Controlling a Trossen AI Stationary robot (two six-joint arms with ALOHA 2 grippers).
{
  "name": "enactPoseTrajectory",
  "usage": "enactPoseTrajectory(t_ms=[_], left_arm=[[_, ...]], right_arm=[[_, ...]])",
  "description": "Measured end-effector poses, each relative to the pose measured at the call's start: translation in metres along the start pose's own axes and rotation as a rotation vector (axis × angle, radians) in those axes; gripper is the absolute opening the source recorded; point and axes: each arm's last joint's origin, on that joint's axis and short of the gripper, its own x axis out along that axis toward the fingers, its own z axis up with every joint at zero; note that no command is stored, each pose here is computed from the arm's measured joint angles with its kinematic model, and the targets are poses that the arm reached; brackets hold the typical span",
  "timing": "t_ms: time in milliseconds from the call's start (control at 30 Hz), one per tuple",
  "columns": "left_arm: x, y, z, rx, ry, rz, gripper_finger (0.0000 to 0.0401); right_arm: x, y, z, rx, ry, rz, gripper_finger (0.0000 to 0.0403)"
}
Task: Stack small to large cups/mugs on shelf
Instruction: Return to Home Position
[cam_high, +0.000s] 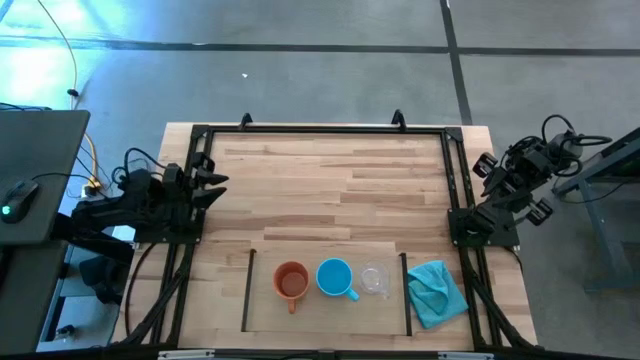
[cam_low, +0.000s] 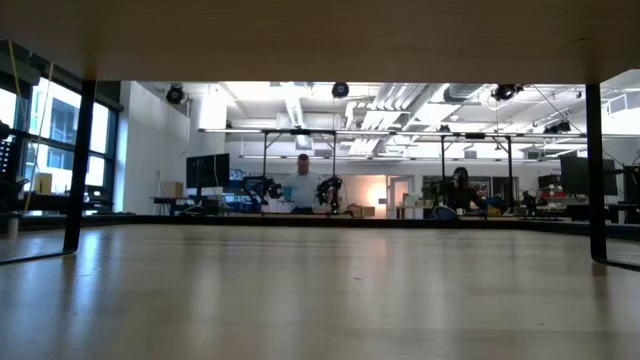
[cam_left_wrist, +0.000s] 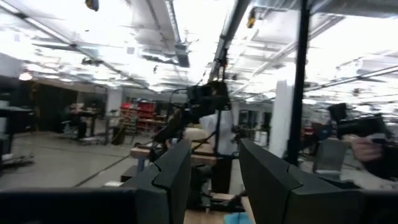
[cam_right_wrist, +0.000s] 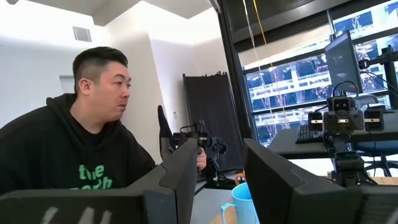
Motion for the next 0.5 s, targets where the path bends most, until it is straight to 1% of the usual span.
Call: enactPoseTrajectory(t_ms=[100,167,367,500], left_arm=[[0.000,0.001,0.000,0.000,-0.001,0.032,0.0124],[0.000,0.001,-0.003,0.000,-0.006,0.035,0.0124],[-0.001,0.005,-0.025,-0.006,-0.072,0.058,0.0124],[-0.003,0.006,-0.033,-0.007,-0.142,0.048,0.0124]], right_arm=[[0.000,0.000,0.000,-0.001,0.001,0.000,0.0122],[0.000,0.000,0.000,-0.002,0.002,0.000,0.0122],[0.000,0.000,0.000,-0.001,0.003,0.000,0.0122],[0.000,0.000,0.000,0.011,0.003,0.000,0.0122]])
